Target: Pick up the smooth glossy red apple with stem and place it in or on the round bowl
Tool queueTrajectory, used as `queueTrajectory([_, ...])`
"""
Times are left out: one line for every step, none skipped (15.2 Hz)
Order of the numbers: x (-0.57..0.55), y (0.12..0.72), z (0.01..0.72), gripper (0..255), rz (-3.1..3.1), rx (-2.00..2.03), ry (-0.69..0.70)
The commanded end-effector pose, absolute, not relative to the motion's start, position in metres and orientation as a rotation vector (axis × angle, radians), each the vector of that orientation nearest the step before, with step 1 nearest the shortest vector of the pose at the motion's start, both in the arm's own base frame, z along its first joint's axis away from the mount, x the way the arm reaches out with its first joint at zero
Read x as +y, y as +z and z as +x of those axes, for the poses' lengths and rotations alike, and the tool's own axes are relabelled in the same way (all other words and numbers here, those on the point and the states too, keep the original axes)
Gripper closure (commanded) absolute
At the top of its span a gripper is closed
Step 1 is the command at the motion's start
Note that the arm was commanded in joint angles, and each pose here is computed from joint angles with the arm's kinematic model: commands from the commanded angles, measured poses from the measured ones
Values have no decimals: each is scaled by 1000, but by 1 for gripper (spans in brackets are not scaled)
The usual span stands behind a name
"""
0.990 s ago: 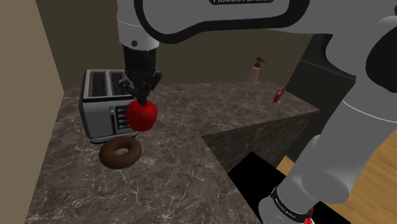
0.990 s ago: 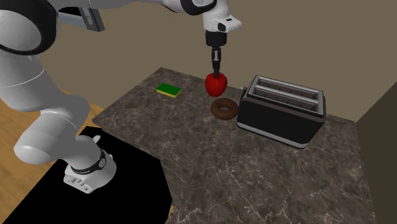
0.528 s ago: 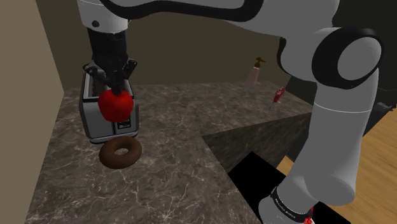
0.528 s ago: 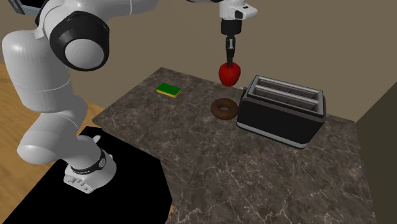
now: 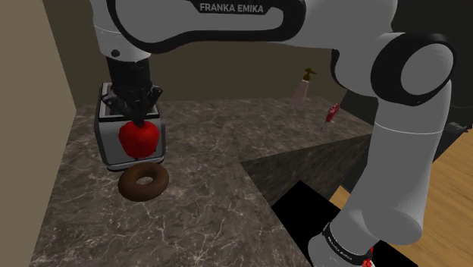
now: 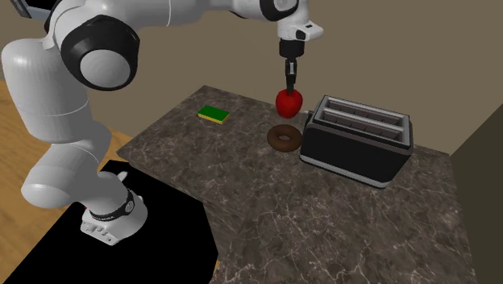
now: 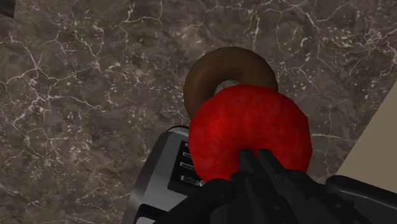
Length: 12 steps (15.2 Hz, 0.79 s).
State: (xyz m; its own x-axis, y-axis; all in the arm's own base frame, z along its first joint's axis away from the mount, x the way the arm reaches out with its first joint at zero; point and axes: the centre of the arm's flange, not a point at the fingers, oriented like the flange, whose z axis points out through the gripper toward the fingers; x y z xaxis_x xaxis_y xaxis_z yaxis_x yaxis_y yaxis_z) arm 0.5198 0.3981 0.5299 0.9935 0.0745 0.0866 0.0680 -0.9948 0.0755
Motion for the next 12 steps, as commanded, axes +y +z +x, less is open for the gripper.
queueTrajectory([398,519,519,255,3065,110,138])
queueTrajectory([398,514,519,255,3065,110,138])
queueTrajectory([398,509,519,255,3065,110,138])
queueTrajectory([398,503,519,255,3065,110,138])
queueTrajectory([398,498,519,255,3065,110,138])
queueTrajectory([398,493,519,255,3065,110,138])
queueTrajectory([398,488,519,255,3065,110,138])
queueTrajectory([398,482,519,255,3065,110,138])
queueTrajectory([398,477,519,255,3065,110,138])
queueTrajectory([398,472,519,255,3065,110,138])
queueTrajectory([398,467,519,255,3065,110,138])
queueTrajectory([398,461,519,255,3065,110,138])
